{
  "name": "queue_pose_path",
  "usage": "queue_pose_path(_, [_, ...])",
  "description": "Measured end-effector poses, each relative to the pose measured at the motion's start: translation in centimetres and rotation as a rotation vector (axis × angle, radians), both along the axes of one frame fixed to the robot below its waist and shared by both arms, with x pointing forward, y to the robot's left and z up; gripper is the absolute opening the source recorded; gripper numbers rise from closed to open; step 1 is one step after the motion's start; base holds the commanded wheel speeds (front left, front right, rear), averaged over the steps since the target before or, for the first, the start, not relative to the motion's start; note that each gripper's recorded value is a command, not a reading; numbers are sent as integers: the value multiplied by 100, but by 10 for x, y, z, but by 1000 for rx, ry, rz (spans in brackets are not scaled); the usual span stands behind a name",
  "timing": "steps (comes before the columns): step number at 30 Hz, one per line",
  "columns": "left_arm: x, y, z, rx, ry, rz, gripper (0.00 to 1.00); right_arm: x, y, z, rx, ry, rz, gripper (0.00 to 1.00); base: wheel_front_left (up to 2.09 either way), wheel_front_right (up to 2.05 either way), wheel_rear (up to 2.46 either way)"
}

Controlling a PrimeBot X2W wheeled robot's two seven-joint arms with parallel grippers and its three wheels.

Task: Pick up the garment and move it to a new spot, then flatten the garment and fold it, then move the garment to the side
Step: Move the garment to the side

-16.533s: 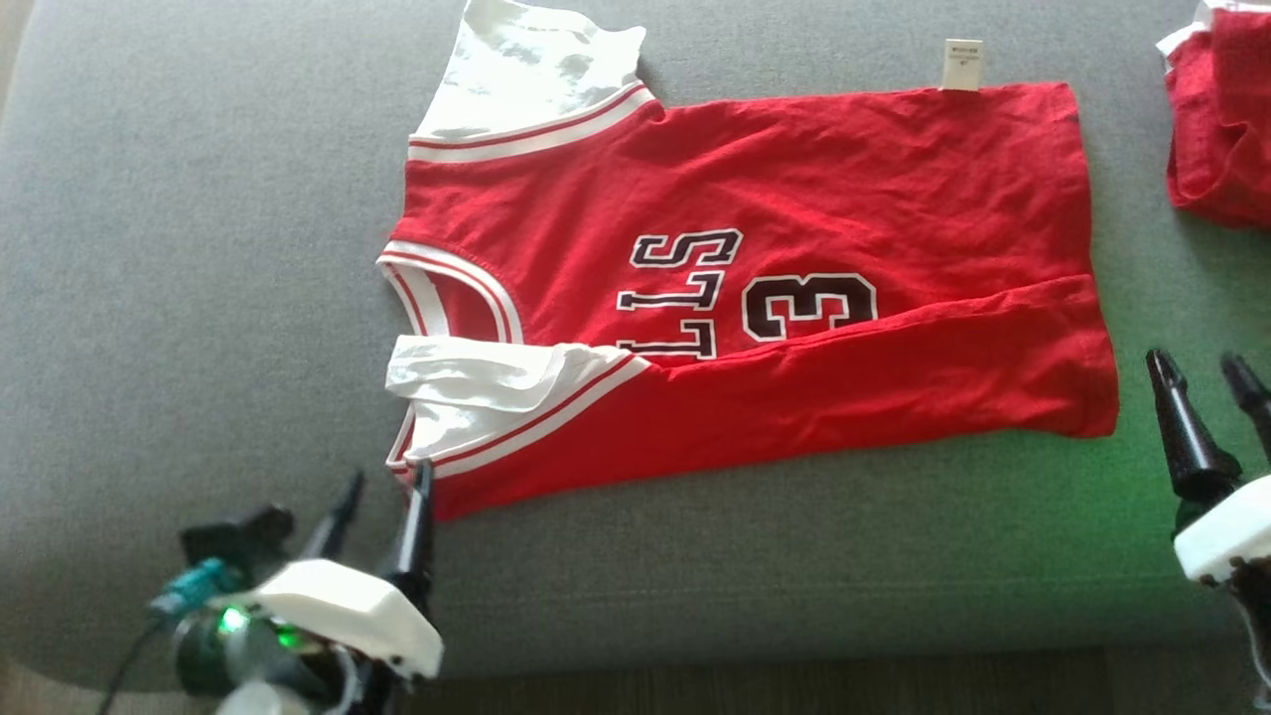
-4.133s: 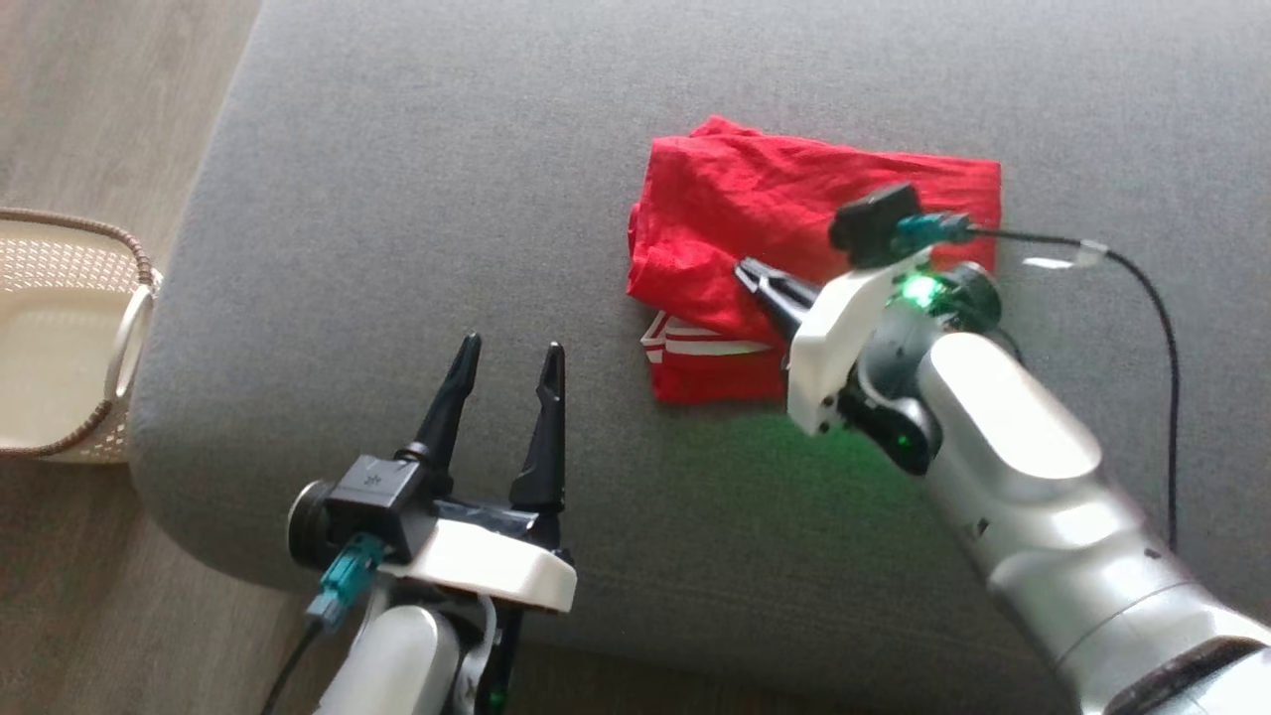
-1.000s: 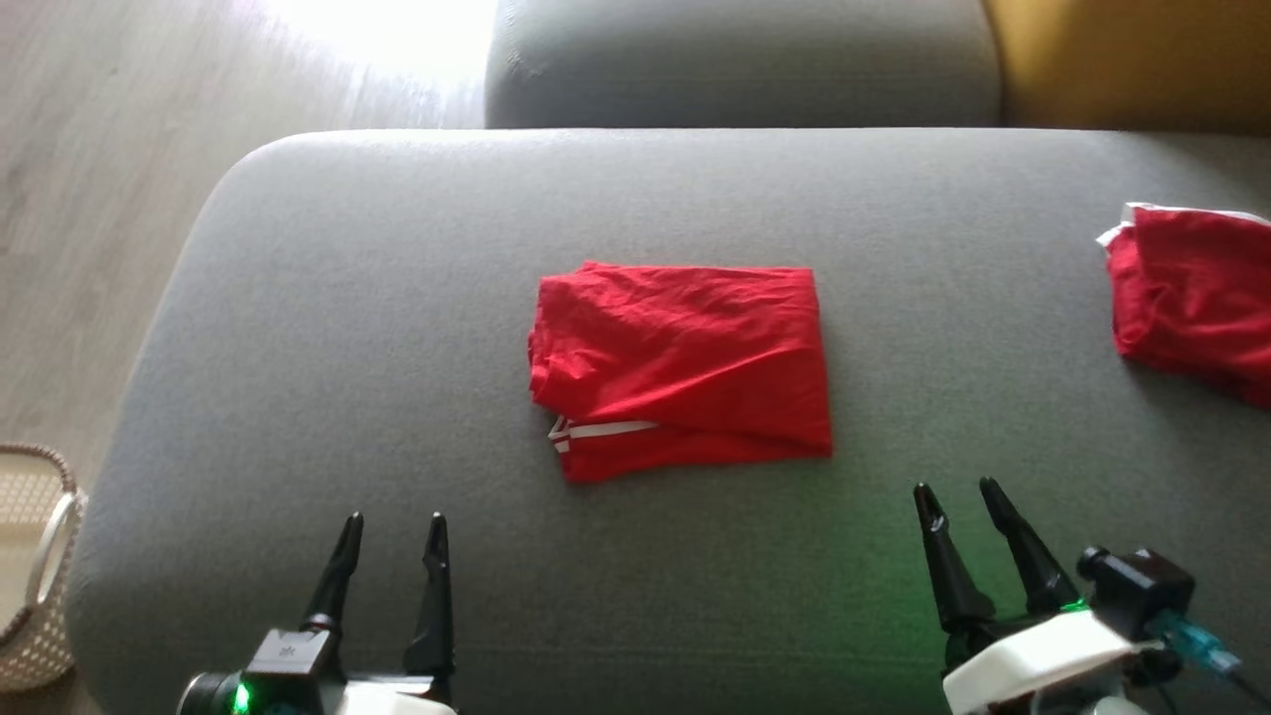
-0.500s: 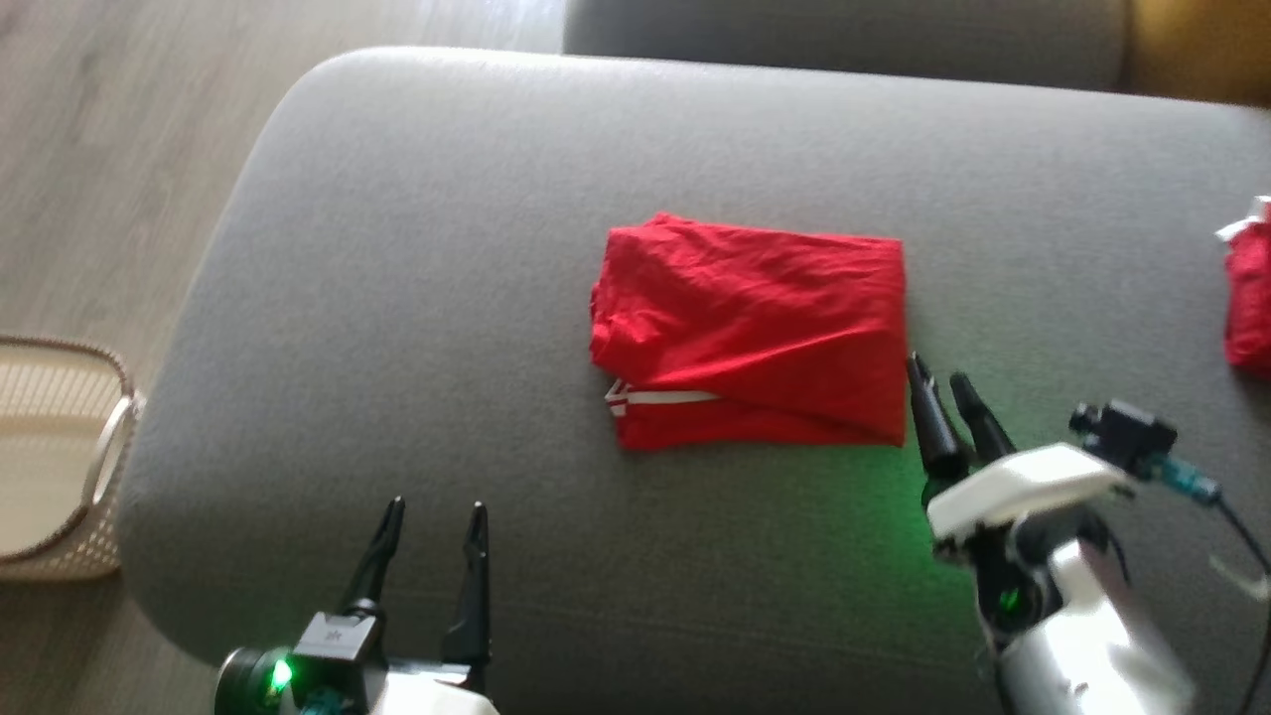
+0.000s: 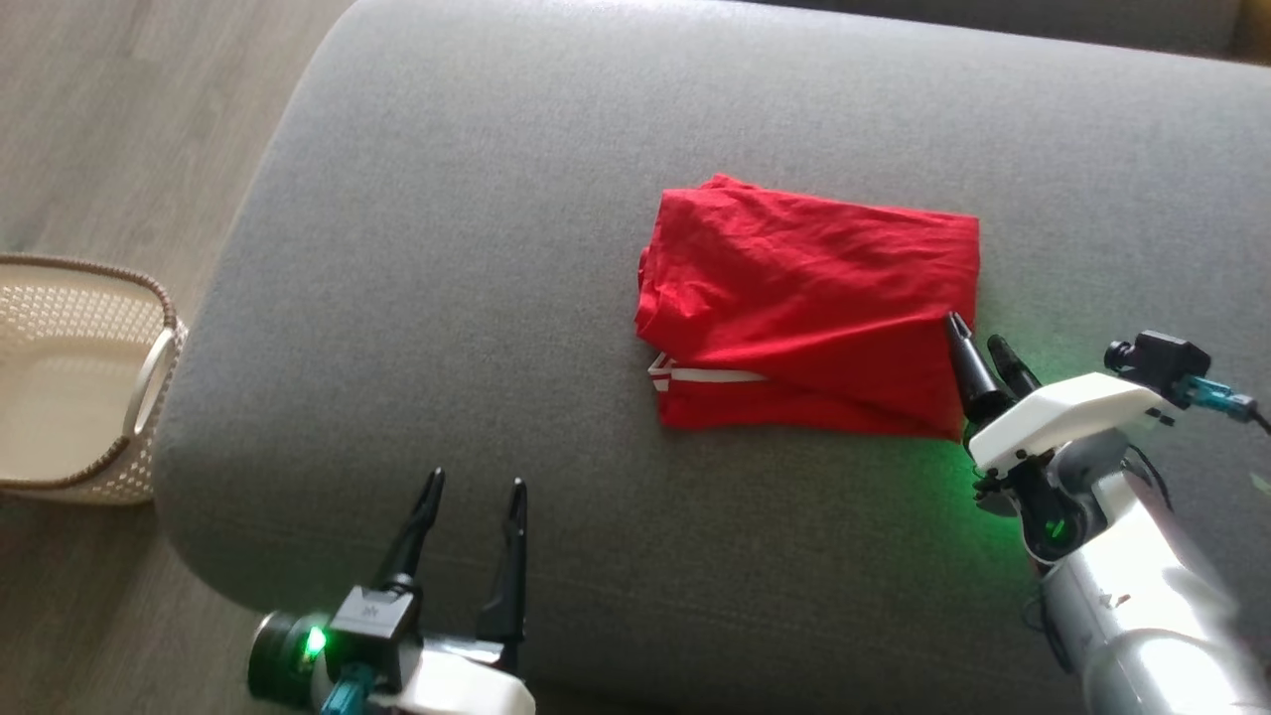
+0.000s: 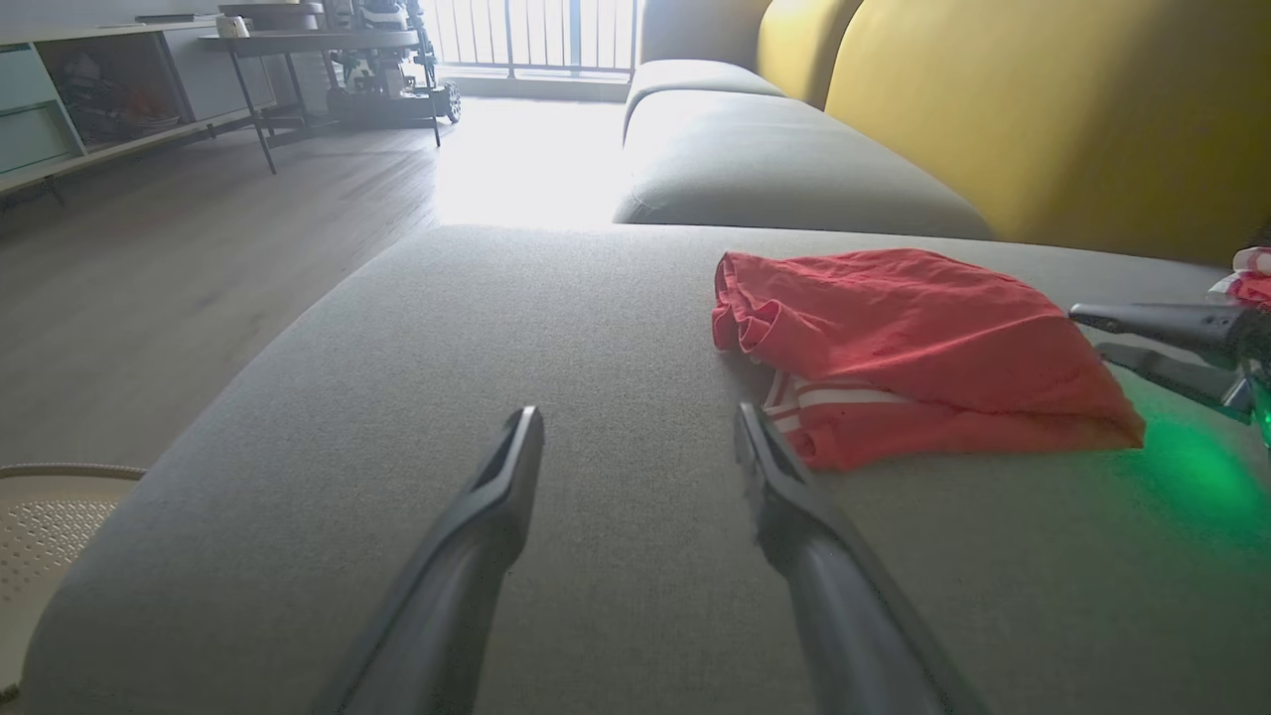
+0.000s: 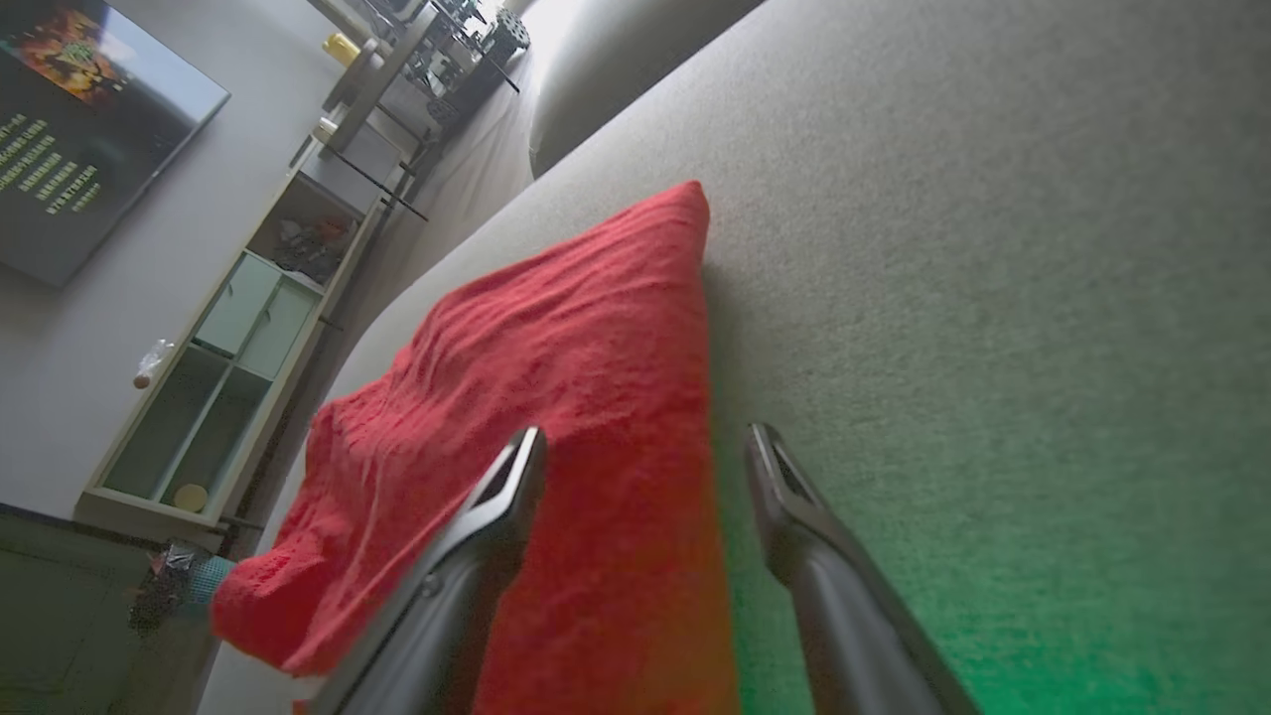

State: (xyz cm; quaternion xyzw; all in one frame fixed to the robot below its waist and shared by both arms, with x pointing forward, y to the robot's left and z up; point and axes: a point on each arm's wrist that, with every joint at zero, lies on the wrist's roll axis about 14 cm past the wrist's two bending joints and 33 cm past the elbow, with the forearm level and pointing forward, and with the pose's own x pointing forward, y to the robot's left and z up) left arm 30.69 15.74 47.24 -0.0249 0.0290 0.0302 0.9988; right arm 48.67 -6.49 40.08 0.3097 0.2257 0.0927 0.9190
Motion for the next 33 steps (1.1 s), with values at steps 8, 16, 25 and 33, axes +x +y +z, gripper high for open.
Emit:
queue_pose_path(8, [10,-3,-2,4,6,-12,100,17,1,-9,26,46,-15,100,0,0,0])
queue_pose_path(16, [15,-4,-9,8,29,-18,100,27,10,-9,71,88,15,0,0,0,0])
queue_pose_path(25, [23,-12,-4,0,7,-46,100,22,3,-1,54,69,28,0,0,0,0])
queue_pose_path(33, [35,-35,-7,-7,8,-132,100,26,-57,14,-110,-32,-1,0,0,0,0])
